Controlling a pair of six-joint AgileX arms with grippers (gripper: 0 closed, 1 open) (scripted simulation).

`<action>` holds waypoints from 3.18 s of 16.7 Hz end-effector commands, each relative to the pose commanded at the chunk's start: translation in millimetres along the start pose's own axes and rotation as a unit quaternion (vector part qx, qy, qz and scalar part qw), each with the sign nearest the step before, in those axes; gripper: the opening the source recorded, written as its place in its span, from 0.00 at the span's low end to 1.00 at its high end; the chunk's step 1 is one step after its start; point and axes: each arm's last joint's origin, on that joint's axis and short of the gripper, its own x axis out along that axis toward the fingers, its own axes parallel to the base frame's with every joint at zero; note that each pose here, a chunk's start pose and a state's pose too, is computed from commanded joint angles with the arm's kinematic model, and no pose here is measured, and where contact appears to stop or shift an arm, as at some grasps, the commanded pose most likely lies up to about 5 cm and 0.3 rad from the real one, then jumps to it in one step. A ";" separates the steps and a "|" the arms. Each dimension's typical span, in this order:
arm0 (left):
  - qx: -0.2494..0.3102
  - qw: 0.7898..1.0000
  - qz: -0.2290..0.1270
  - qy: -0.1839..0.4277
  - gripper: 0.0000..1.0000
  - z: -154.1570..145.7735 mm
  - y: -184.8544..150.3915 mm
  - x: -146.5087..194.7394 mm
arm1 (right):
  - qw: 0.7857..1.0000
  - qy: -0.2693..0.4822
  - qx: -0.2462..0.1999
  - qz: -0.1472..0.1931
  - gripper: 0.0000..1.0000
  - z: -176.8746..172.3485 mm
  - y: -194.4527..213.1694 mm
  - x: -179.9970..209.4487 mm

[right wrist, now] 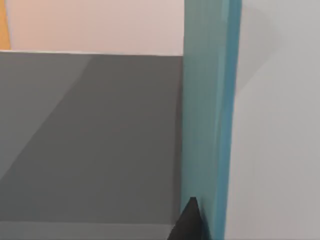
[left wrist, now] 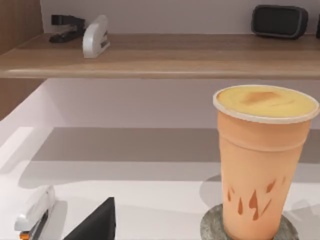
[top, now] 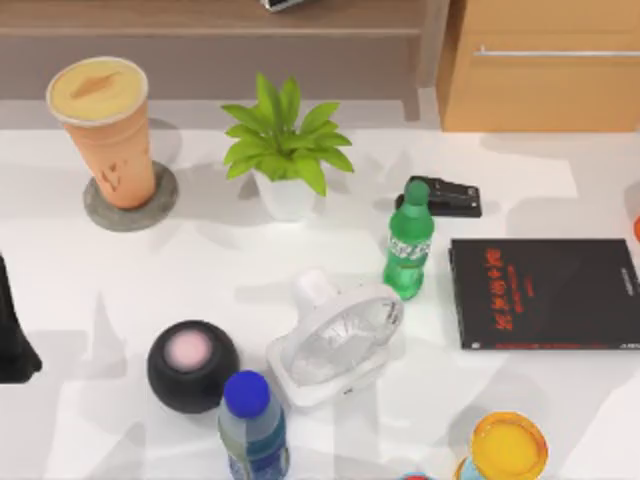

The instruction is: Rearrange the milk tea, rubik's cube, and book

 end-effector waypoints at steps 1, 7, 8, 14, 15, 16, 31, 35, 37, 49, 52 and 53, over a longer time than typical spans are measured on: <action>0.000 1.000 0.000 0.000 1.00 0.0 0.0 0.0 | 1.000 0.000 0.000 0.000 0.00 0.0 0.0 0.0; 0.000 1.000 0.000 0.000 1.00 0.0 0.0 0.0 | 1.000 -0.001 0.000 -0.001 0.00 10.0 -1.5 -10.0; 0.000 1.000 0.000 0.000 1.00 0.0 0.0 0.0 | 1.000 -0.001 0.000 -0.002 0.00 10.8 -1.6 -10.9; 0.000 1.000 0.000 0.000 1.00 0.0 0.0 0.0 | 1.000 -0.006 0.003 -0.009 0.00 17.6 0.5 -14.2; 0.000 1.000 0.000 0.000 1.00 0.0 0.0 0.0 | 1.000 -0.016 0.006 -0.017 0.00 27.5 3.0 -18.2; 0.000 1.000 0.000 0.000 1.00 0.0 0.0 0.0 | 0.999 -0.033 0.009 -0.022 0.00 42.9 9.0 -22.5; 0.000 1.000 0.000 0.000 1.00 0.0 0.0 0.0 | 0.840 -0.208 0.491 0.104 0.00 172.4 244.9 -153.6; 0.000 1.000 0.000 0.000 1.00 0.0 0.0 0.0 | 0.770 -0.066 0.632 0.067 0.00 73.5 294.0 -168.0; 0.000 1.000 0.000 0.000 1.00 0.0 0.0 0.0 | 0.743 0.018 0.669 0.005 0.00 2.5 307.7 -183.1; 0.000 1.000 0.000 0.000 1.00 0.0 0.0 0.0 | 0.675 0.176 0.692 -0.186 0.00 -154.9 305.7 -276.0; 0.000 1.000 0.000 0.000 1.00 0.0 0.0 0.0 | 0.671 0.169 0.698 -0.181 0.00 -151.4 306.2 -273.1; 0.000 1.000 0.000 0.000 1.00 0.0 0.0 0.0 | 0.672 0.171 0.697 -0.182 0.00 -152.6 306.1 -272.7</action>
